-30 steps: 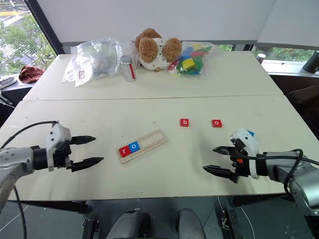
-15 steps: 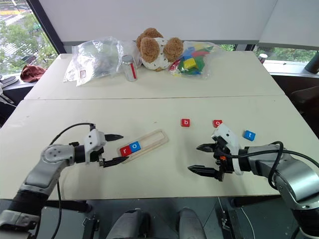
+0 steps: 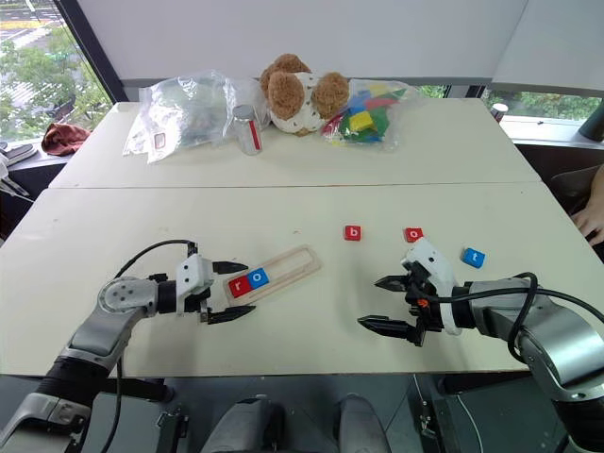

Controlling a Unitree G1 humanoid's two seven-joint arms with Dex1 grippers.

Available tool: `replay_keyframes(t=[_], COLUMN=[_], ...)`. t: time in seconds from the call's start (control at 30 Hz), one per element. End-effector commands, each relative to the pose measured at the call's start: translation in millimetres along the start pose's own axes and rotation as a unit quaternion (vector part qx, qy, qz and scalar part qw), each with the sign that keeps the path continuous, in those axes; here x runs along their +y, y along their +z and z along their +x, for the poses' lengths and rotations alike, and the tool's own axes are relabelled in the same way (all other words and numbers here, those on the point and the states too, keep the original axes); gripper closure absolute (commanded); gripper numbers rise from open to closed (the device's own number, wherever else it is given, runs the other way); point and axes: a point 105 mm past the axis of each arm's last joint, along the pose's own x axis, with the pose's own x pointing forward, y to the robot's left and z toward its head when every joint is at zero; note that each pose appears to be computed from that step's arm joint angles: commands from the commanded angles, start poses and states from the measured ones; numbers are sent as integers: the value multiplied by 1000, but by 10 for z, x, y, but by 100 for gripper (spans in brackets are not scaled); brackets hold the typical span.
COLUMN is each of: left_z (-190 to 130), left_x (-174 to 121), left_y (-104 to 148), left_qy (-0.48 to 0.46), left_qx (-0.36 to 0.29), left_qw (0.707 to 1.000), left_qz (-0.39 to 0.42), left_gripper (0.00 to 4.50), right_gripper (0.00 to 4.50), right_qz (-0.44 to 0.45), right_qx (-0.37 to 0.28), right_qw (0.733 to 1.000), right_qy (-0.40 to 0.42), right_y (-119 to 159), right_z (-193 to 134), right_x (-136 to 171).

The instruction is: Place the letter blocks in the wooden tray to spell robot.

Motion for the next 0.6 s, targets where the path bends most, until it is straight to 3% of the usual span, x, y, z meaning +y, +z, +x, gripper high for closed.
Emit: replay_keyframes(t=[0.03, 0.1, 0.37, 0.6], left_z=[-14, -3, 188, 582], left_x=[-2, 31, 197, 280], left_y=[-170, -145, 21, 201], left_qy=[6, 6, -72, -151], left_qx=[28, 24, 22, 6], left_qw=[999, 1000, 996, 984], left_qz=[-19, -15, 50, 99], left_gripper=[153, 206, 206, 206], right_gripper=[0, 0, 0, 0], right_qz=[-19, -18, -10, 0], right_qx=[-8, -8, -6, -11], right_qw=[1000, 1000, 998, 993], right_qy=[-10, -12, -62, -115], right_y=[67, 62, -5, -80], right_z=[-47, -51, -169, -268], right_x=[-19, -25, -177, -256])
